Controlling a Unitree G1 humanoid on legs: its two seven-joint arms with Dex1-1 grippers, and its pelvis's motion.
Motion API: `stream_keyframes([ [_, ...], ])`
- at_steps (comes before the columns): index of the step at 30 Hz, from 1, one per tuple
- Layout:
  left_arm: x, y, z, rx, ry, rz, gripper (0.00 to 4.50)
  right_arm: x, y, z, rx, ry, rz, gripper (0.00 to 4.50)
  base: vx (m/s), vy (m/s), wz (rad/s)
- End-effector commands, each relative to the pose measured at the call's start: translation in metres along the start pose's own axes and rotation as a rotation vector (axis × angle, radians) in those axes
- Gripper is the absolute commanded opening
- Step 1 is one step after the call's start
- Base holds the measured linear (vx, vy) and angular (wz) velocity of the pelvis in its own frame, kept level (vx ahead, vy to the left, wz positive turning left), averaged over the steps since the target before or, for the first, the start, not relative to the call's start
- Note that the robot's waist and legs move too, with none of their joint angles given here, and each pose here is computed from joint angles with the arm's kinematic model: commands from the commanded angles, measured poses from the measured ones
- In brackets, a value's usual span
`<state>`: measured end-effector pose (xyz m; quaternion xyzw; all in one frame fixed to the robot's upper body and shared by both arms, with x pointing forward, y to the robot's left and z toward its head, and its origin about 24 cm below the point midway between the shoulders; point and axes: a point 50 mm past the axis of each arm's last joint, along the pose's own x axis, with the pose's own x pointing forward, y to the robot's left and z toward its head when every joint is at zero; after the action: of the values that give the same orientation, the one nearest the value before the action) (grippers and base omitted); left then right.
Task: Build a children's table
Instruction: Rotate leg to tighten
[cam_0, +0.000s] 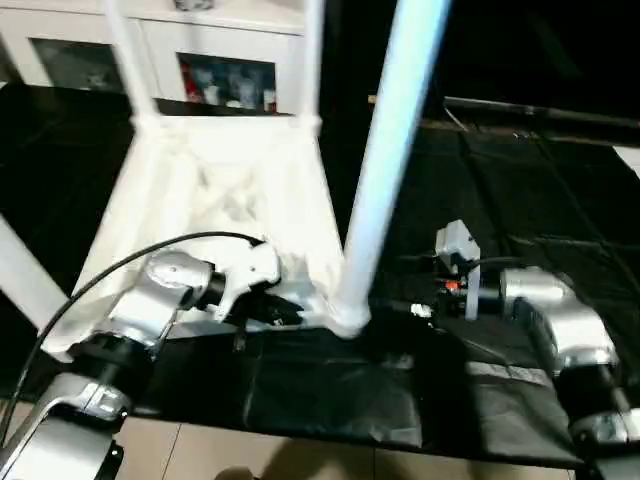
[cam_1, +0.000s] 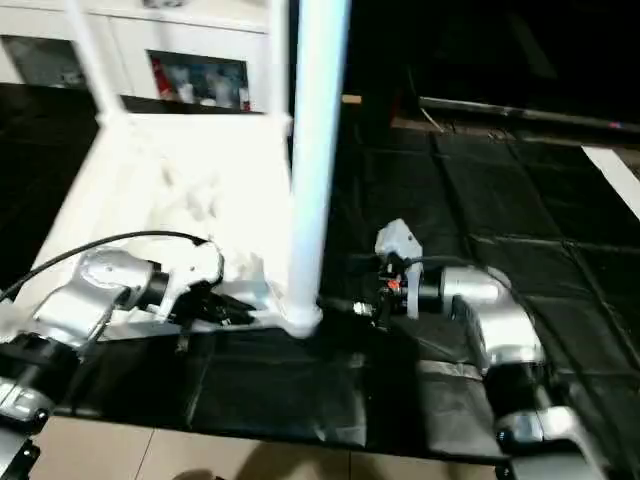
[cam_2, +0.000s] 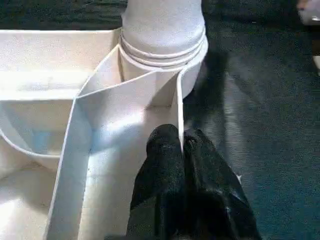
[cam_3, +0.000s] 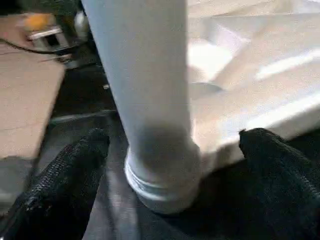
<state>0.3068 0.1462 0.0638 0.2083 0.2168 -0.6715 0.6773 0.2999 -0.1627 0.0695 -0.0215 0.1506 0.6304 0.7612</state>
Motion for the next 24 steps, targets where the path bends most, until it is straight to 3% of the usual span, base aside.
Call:
stream_keyframes([
  [1, 0.008, -0.002, 0.015, 0.109, 0.008, -0.119, 0.00, 0.001, 0.003, 0.003, -0.031, 0.025, 0.103, 4.45, 0.000, 0.000, 0.00],
  [3, 0.011, -0.003, 0.015, 0.120, 0.013, -0.132, 0.00, 0.006, 0.005, 0.001, -0.028, 0.050, 0.153, 4.45, 0.000, 0.000, 0.00],
  [6, 0.012, -0.003, 0.014, 0.128, 0.022, -0.146, 0.00, 0.010, 0.004, -0.001, -0.037, 0.067, 0.154, 4.07, 0.000, 0.000, 0.00],
  [8, 0.012, -0.003, 0.013, 0.134, 0.029, -0.152, 0.00, 0.014, 0.001, -0.001, -0.035, 0.064, 0.144, 4.07, 0.000, 0.000, 0.00],
  [10, 0.012, -0.002, 0.013, 0.137, 0.028, -0.152, 0.00, 0.017, -0.001, 0.000, -0.018, 0.057, 0.147, 3.72, 0.000, 0.000, 0.00],
  [18, 0.010, 0.000, 0.011, 0.143, 0.039, -0.147, 0.00, 0.019, 0.000, 0.003, 0.026, 0.032, 0.229, 3.22, 0.000, 0.000, 0.00],
  [24, 0.008, 0.003, 0.010, 0.129, 0.034, -0.112, 0.00, 0.022, 0.003, 0.001, 0.040, 0.021, 0.250, 2.54, 0.000, 0.000, 0.00],
])
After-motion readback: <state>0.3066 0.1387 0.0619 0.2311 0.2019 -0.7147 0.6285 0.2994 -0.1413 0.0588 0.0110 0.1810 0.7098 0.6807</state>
